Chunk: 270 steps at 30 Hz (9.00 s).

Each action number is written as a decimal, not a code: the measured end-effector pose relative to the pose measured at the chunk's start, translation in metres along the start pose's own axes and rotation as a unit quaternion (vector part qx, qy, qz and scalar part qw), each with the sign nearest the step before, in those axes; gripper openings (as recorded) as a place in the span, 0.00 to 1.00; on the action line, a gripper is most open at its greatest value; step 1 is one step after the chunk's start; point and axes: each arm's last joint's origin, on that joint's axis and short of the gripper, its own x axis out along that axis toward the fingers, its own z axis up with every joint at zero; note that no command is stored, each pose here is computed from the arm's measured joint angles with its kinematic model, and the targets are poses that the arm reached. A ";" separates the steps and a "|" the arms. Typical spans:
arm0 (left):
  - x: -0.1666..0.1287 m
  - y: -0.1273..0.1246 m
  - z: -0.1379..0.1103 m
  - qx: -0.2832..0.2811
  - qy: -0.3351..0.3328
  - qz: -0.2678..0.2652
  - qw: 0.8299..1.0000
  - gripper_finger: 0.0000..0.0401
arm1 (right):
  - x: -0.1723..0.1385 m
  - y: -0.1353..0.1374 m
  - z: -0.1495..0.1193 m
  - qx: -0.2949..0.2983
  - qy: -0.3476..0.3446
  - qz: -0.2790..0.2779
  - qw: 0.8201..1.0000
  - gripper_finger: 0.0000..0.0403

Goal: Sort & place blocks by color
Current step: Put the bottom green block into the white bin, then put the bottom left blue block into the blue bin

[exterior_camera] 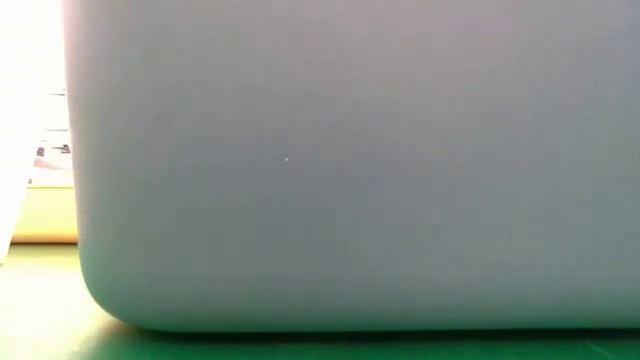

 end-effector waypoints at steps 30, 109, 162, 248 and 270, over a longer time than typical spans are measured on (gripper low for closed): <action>0.071 0.008 -0.034 0.033 -0.031 0.018 0.999 0.57 | 0.000 0.000 0.000 0.001 0.000 0.000 1.000 0.63; 0.078 0.018 -0.041 0.030 -0.004 0.005 1.000 0.40 | 0.000 0.000 0.000 0.000 0.000 0.000 1.000 0.63; -0.153 -0.053 -0.045 -0.306 0.287 -0.124 0.899 0.32 | 0.000 0.000 0.000 0.000 0.000 0.000 1.000 0.63; 0.074 -0.022 -0.027 0.141 0.053 -0.078 0.985 0.74 | 0.000 0.000 0.000 0.000 0.000 0.000 1.000 0.63; 0.093 0.003 -0.037 0.109 0.095 -0.081 0.986 0.71 | 0.000 0.000 0.000 0.000 0.000 0.000 1.000 0.63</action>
